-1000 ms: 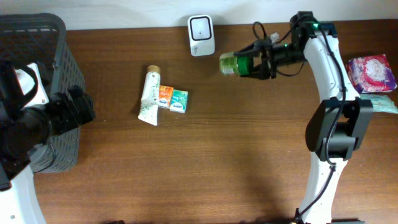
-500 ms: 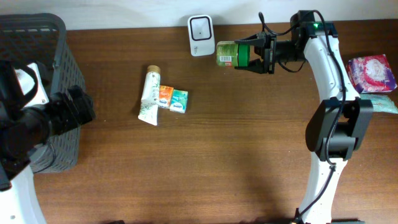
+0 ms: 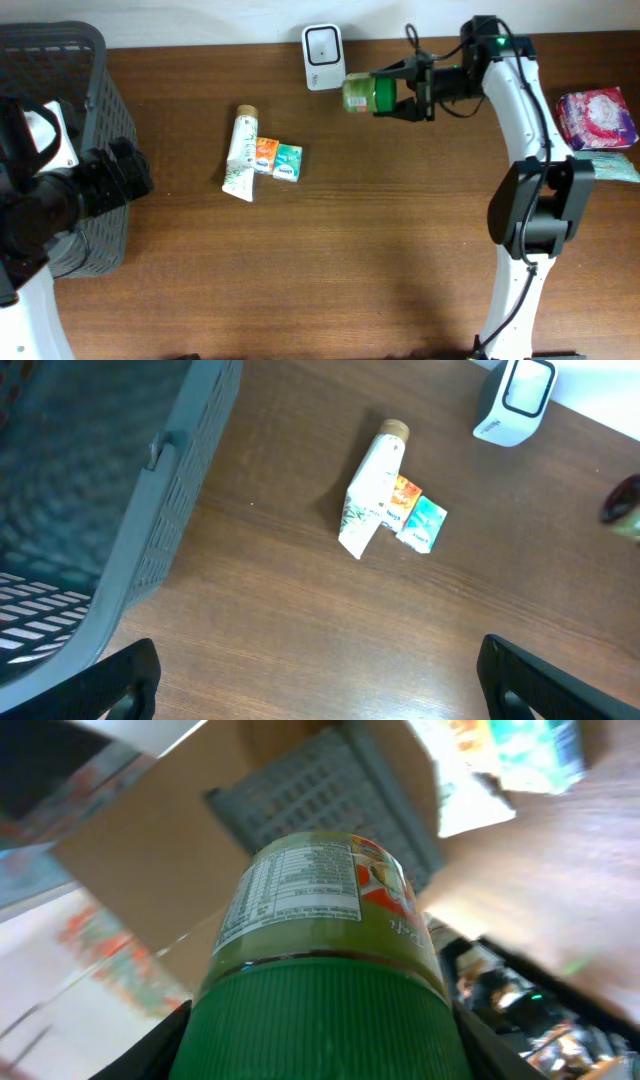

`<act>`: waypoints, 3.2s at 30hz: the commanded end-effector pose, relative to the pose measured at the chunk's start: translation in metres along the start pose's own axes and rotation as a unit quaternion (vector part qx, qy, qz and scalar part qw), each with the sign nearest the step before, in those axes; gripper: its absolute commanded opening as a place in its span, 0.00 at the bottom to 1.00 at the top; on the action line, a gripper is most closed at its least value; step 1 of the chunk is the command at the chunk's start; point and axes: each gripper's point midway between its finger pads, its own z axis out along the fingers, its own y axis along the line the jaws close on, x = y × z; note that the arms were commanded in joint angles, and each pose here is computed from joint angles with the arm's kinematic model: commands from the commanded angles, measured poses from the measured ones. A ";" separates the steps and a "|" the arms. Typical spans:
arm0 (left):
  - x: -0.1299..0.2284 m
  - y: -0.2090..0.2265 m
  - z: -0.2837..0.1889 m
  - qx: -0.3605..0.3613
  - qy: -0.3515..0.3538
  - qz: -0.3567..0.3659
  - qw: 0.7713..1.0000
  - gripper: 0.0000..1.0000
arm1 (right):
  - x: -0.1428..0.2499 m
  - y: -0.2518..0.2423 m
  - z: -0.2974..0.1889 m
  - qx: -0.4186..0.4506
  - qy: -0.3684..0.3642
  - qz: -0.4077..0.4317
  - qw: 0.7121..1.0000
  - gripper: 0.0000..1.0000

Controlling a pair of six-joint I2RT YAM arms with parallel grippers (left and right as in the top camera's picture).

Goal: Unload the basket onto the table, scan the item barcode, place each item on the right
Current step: 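Lift the jar and hold its side up to the scanner, then carry the jar to the far right and release it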

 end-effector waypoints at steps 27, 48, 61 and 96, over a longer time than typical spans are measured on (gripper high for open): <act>0.000 0.001 -0.001 -0.001 -0.002 -0.007 1.000 0.99 | -0.073 -0.132 0.040 0.528 -0.316 -0.140 0.776 0.59; 0.000 0.001 -0.001 -0.001 -0.002 -0.007 1.000 0.99 | -0.135 0.087 0.064 0.259 -0.514 -0.453 0.680 0.55; 0.000 0.001 -0.001 -0.001 -0.002 -0.007 1.000 0.99 | -0.168 0.101 0.068 0.208 -0.572 -0.468 0.640 0.56; 0.000 0.001 -0.001 -0.001 -0.002 -0.006 1.000 0.99 | -0.091 -0.204 -0.369 0.347 -0.502 0.145 0.778 0.64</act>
